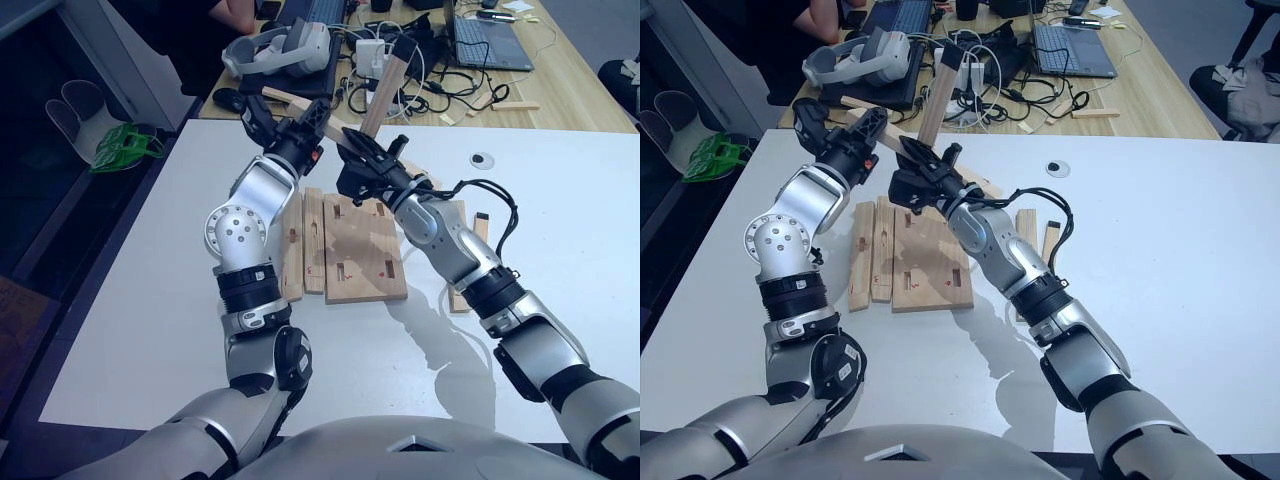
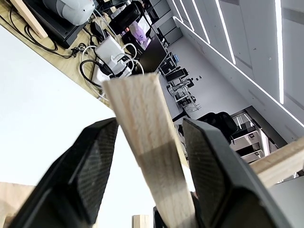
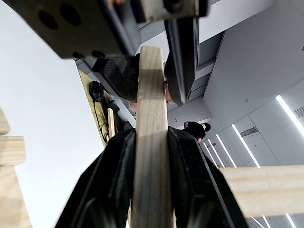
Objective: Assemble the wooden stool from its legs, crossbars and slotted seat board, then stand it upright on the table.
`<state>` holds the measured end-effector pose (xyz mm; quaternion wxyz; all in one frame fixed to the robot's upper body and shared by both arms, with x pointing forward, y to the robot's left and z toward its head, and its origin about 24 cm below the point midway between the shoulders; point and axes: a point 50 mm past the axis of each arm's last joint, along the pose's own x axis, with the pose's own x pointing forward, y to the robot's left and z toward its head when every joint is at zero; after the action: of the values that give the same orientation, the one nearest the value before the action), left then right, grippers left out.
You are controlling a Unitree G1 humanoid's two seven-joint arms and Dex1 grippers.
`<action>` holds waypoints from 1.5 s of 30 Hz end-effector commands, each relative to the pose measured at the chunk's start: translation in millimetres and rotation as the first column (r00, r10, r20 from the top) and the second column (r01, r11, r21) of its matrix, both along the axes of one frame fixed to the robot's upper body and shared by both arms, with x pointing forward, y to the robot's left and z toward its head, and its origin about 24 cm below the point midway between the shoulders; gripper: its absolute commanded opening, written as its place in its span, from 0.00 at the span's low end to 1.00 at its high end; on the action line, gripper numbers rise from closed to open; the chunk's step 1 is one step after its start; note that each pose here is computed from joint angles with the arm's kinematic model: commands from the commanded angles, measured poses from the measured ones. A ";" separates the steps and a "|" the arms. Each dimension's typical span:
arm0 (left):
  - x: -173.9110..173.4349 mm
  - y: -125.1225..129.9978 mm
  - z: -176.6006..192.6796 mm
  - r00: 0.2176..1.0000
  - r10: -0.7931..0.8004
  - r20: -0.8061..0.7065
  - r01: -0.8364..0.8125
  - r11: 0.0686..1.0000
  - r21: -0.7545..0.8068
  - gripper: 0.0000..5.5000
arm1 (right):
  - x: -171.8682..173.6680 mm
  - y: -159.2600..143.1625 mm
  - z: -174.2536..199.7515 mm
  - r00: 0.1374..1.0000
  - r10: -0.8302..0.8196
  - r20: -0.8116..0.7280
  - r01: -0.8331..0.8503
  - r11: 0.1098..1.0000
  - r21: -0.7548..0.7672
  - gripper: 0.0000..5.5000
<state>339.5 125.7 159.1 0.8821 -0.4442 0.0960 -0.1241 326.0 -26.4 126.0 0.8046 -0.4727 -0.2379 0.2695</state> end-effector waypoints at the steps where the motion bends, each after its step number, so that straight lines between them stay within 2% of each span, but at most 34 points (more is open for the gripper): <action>1: 0.8 -1.6 2.5 1.000 -0.002 -0.010 0.002 1.000 0.004 0.42 | -1.1 1.1 4.0 1.000 0.009 0.018 -0.009 1.000 0.009 0.17; 6: 1.9 0.2 5.3 0.999 0.016 -0.028 -0.017 0.999 -0.040 0.29 | -1.4 2.4 2.6 1.000 0.015 0.014 -0.014 1.000 -0.002 0.17; 10: 0.4 -6.9 11.2 0.995 -0.006 -0.097 -0.002 0.996 -0.084 0.26 | -1.3 2.8 2.3 1.000 0.015 0.014 -0.015 1.000 -0.007 0.17; 17: -1.1 -8.3 13.1 0.991 -0.006 -0.133 -0.004 0.997 -0.078 0.23 | -1.3 3.6 2.6 1.000 0.018 0.017 -0.018 1.000 -0.004 0.17; 26: -1.8 -8.9 26.1 0.996 0.041 -0.077 -0.051 0.991 -0.125 0.22 | -2.2 5.3 0.8 0.999 0.046 -0.004 -0.046 0.999 -0.010 0.17; 28: -3.4 -10.6 28.8 0.997 0.044 -0.061 -0.053 0.988 -0.142 0.21 | -3.1 6.1 -0.6 0.998 0.059 -0.013 -0.059 0.998 -0.023 0.28; 33: -5.4 -13.7 29.8 0.996 0.067 -0.055 -0.076 0.983 -0.169 0.18 | -7.2 8.7 -3.9 0.991 0.120 -0.056 -0.122 0.992 -0.023 0.42; 39: -3.7 -3.0 24.8 0.982 0.191 -0.002 -0.191 0.981 -0.031 0.18 | -23.9 13.5 -3.7 0.943 0.288 -0.168 -0.294 0.956 -0.014 0.59; 41: -2.9 0.1 26.9 0.977 0.211 0.029 -0.211 0.977 -0.014 0.18 | -23.1 7.9 -4.9 0.929 0.286 -0.233 -0.303 0.952 -0.042 0.60; 45: -3.4 0.9 31.4 0.976 0.191 0.103 -0.197 0.979 0.050 0.18 | -15.7 -14.2 -7.4 0.899 0.224 -0.376 -0.279 0.955 -0.098 0.49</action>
<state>337.3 126.3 186.8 0.8957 -0.4415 0.0259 -0.0456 305.8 -25.6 119.1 0.7510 -0.4366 -0.1635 0.4676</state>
